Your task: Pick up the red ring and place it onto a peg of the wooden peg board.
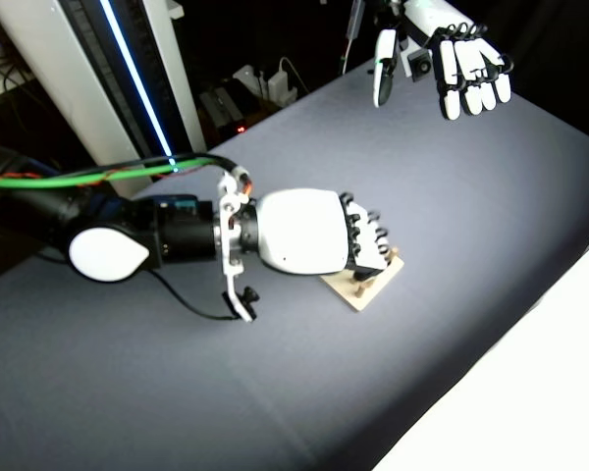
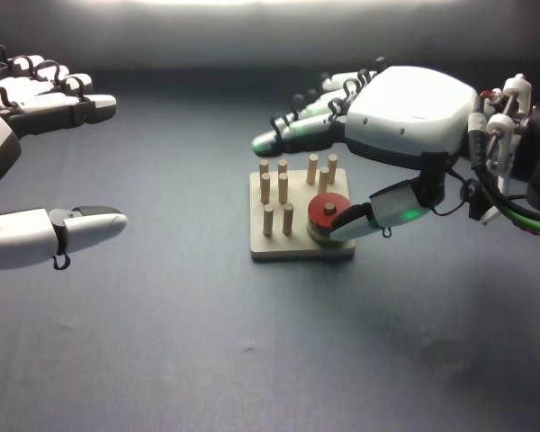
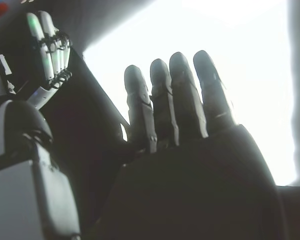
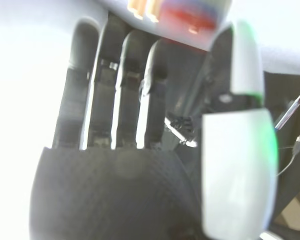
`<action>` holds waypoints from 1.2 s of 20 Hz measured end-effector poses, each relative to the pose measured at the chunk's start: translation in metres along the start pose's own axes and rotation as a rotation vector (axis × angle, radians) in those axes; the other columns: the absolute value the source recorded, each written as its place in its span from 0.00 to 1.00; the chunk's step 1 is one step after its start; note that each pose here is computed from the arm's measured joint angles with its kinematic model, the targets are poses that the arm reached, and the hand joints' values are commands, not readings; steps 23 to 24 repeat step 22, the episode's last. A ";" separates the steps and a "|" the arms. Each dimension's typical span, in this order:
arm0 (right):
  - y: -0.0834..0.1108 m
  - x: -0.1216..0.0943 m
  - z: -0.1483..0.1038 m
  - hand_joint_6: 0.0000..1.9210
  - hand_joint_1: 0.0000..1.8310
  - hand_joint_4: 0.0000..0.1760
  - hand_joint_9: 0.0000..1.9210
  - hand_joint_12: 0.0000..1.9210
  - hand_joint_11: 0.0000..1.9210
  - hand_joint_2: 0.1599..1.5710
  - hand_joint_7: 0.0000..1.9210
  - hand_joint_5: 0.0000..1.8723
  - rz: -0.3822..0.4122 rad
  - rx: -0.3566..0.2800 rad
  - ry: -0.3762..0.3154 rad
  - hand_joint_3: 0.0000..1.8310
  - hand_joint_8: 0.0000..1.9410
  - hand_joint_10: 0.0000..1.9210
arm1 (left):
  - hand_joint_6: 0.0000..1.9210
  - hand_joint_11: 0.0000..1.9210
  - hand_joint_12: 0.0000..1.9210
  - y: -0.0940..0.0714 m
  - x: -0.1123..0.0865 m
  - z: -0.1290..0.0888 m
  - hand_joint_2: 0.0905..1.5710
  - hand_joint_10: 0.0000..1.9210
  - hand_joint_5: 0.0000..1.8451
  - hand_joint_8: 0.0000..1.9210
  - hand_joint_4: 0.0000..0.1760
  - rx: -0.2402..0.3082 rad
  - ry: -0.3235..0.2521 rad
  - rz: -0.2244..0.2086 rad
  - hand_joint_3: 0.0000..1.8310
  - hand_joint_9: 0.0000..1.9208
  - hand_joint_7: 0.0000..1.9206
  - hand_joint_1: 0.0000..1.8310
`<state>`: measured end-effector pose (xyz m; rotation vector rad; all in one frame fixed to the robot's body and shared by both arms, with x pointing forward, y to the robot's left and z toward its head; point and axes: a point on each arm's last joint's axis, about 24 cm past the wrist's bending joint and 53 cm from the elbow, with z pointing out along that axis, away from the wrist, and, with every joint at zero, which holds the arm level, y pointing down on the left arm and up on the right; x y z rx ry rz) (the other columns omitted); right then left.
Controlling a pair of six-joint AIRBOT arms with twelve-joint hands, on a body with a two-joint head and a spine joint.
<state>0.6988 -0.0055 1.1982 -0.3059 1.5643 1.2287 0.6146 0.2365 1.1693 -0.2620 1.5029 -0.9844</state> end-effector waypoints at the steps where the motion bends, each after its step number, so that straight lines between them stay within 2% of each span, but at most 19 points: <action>1: 0.003 -0.001 0.001 0.00 0.51 0.48 0.24 0.64 0.11 0.54 0.24 0.22 0.014 -0.007 -0.008 0.00 0.00 0.19 | 0.00 0.00 0.21 0.000 0.000 0.000 0.61 0.00 0.28 0.00 0.00 0.000 -0.001 -0.001 0.00 0.13 0.17 0.34; 2: 0.006 -0.002 0.001 0.00 0.49 0.49 0.25 0.60 0.11 0.54 0.21 0.23 0.028 -0.014 -0.015 0.00 0.00 0.08 | 0.00 0.00 0.24 0.000 0.000 0.000 0.61 0.00 0.28 0.00 0.00 0.000 -0.001 -0.001 0.00 0.13 0.17 0.34; 3: 0.009 -0.005 -0.002 0.00 0.49 0.49 0.25 0.60 0.11 0.54 0.21 0.23 0.040 -0.020 -0.025 0.00 0.00 0.08 | 0.00 0.00 0.24 0.000 0.000 0.000 0.61 0.00 0.28 0.00 0.00 0.001 -0.002 -0.004 0.00 0.13 0.17 0.34; 4: 0.015 -0.015 -0.014 0.00 0.49 0.55 0.22 0.50 0.07 0.55 0.22 0.23 0.057 -0.047 -0.057 0.00 0.00 0.02 | 0.00 0.00 0.26 -0.003 -0.001 0.000 0.60 0.00 0.29 0.00 0.00 0.009 -0.007 -0.011 0.00 0.15 0.18 0.33; 6: 0.013 -0.032 -0.040 0.00 0.52 0.36 0.22 0.50 0.05 0.55 0.22 0.22 0.093 -0.064 -0.120 0.00 0.00 0.00 | 0.00 0.00 0.30 -0.005 -0.004 -0.001 0.61 0.00 0.30 0.00 0.00 0.020 -0.021 -0.016 0.00 0.14 0.18 0.34; 7: 0.005 -0.041 -0.061 0.00 0.52 0.25 0.23 0.48 0.06 0.55 0.22 0.22 0.122 -0.052 -0.158 0.00 0.00 0.00 | 0.00 0.00 0.41 -0.006 -0.007 -0.004 0.60 0.00 0.31 0.00 0.00 0.020 -0.039 -0.026 0.00 0.16 0.19 0.34; 10: -0.015 -0.054 -0.115 0.00 0.54 0.11 0.26 0.37 0.09 0.55 0.25 0.22 0.193 0.001 -0.244 0.00 0.00 0.00 | 0.00 0.00 0.48 -0.018 -0.011 -0.008 0.62 0.00 0.25 0.00 0.00 0.057 -0.063 -0.037 0.00 0.15 0.17 0.36; 11: -0.013 -0.059 -0.129 0.00 0.55 0.17 0.29 0.34 0.14 0.56 0.28 0.24 0.195 -0.011 -0.270 0.00 0.00 0.00 | 0.00 0.00 0.34 -0.025 -0.013 -0.009 0.64 0.00 0.17 0.00 0.00 0.083 -0.073 -0.041 0.01 0.12 0.14 0.39; 12: -0.010 -0.065 -0.140 0.00 0.55 0.06 0.29 0.33 0.15 0.61 0.28 0.25 0.210 -0.029 -0.313 0.00 0.00 0.00 | 0.00 0.00 0.28 -0.028 -0.015 -0.010 0.63 0.00 0.09 0.00 0.00 0.097 -0.081 -0.048 0.00 0.11 0.11 0.39; 13: -0.008 -0.069 -0.151 0.00 0.53 0.03 0.30 0.33 0.16 0.64 0.29 0.25 0.243 -0.045 -0.368 0.01 0.00 0.00 | 0.00 0.00 0.22 -0.030 -0.018 -0.012 0.62 0.00 0.05 0.00 0.21 0.109 -0.091 -0.056 0.00 0.10 0.09 0.40; 14: -0.006 -0.066 -0.160 0.00 0.53 0.03 0.30 0.33 0.16 0.64 0.29 0.25 0.268 -0.056 -0.397 0.01 0.00 0.00 | 0.00 0.00 0.22 -0.032 -0.020 -0.014 0.62 0.00 0.05 0.00 0.21 0.118 -0.103 -0.065 0.00 0.10 0.09 0.40; 15: -0.005 -0.056 -0.171 0.00 0.32 0.00 0.35 0.36 0.19 0.78 0.32 0.24 0.290 -0.061 -0.405 0.00 0.00 0.01 | 0.00 0.00 0.20 -0.034 -0.023 -0.017 0.66 0.00 0.00 0.00 0.49 0.124 -0.119 -0.081 0.00 0.10 0.07 0.31; 16: -0.003 -0.048 -0.180 0.00 0.29 0.00 0.37 0.37 0.21 0.80 0.34 0.24 0.315 -0.060 -0.416 0.00 0.01 0.02 | 0.00 0.00 0.22 -0.036 -0.027 -0.018 0.68 0.00 0.00 0.00 0.57 0.135 -0.136 -0.087 0.00 0.10 0.06 0.25; 17: 0.000 -0.046 -0.186 0.00 0.27 0.00 0.40 0.37 0.23 0.80 0.36 0.23 0.326 -0.069 -0.435 0.00 0.00 0.01 | 0.00 0.00 0.29 -0.040 -0.030 -0.020 0.69 0.00 0.00 0.00 0.33 0.149 -0.154 -0.094 0.00 0.13 0.08 0.28; 18: 0.007 -0.051 -0.197 0.00 0.25 0.00 0.42 0.35 0.24 0.81 0.38 0.18 0.327 -0.091 -0.478 0.00 0.00 0.01 | 0.00 0.00 0.32 -0.048 -0.036 -0.023 0.69 0.00 0.00 0.00 0.32 0.186 -0.179 -0.105 0.00 0.14 0.09 0.25; 20: 0.013 -0.063 -0.208 0.00 0.31 0.00 0.38 0.28 0.23 0.79 0.34 0.12 0.308 -0.116 -0.537 0.00 0.00 0.00 | 0.00 0.03 0.39 -0.057 -0.039 -0.025 0.72 0.00 0.00 0.00 0.00 0.223 -0.190 -0.118 0.00 0.19 0.10 0.20; 21: 0.016 -0.069 -0.212 0.00 0.31 0.00 0.38 0.28 0.23 0.79 0.34 0.12 0.308 -0.126 -0.569 0.00 0.00 0.00 | 0.00 0.03 0.39 -0.059 -0.040 -0.025 0.72 0.00 0.00 0.00 0.00 0.232 -0.193 -0.119 0.00 0.19 0.10 0.20; 22: 0.020 -0.073 -0.214 0.00 0.39 0.21 0.19 0.26 0.03 0.75 0.18 0.13 0.299 -0.138 -0.581 0.00 0.00 0.00 | 0.00 0.00 0.30 -0.059 -0.039 -0.025 0.84 0.00 0.02 0.00 0.16 0.234 -0.190 -0.120 0.01 0.12 0.05 0.08; 24: 0.020 -0.073 -0.214 0.00 0.39 0.21 0.19 0.26 0.03 0.75 0.18 0.13 0.299 -0.138 -0.581 0.00 0.00 0.00 | 0.00 0.00 0.30 -0.059 -0.039 -0.025 0.84 0.00 0.02 0.00 0.16 0.234 -0.190 -0.120 0.01 0.12 0.05 0.08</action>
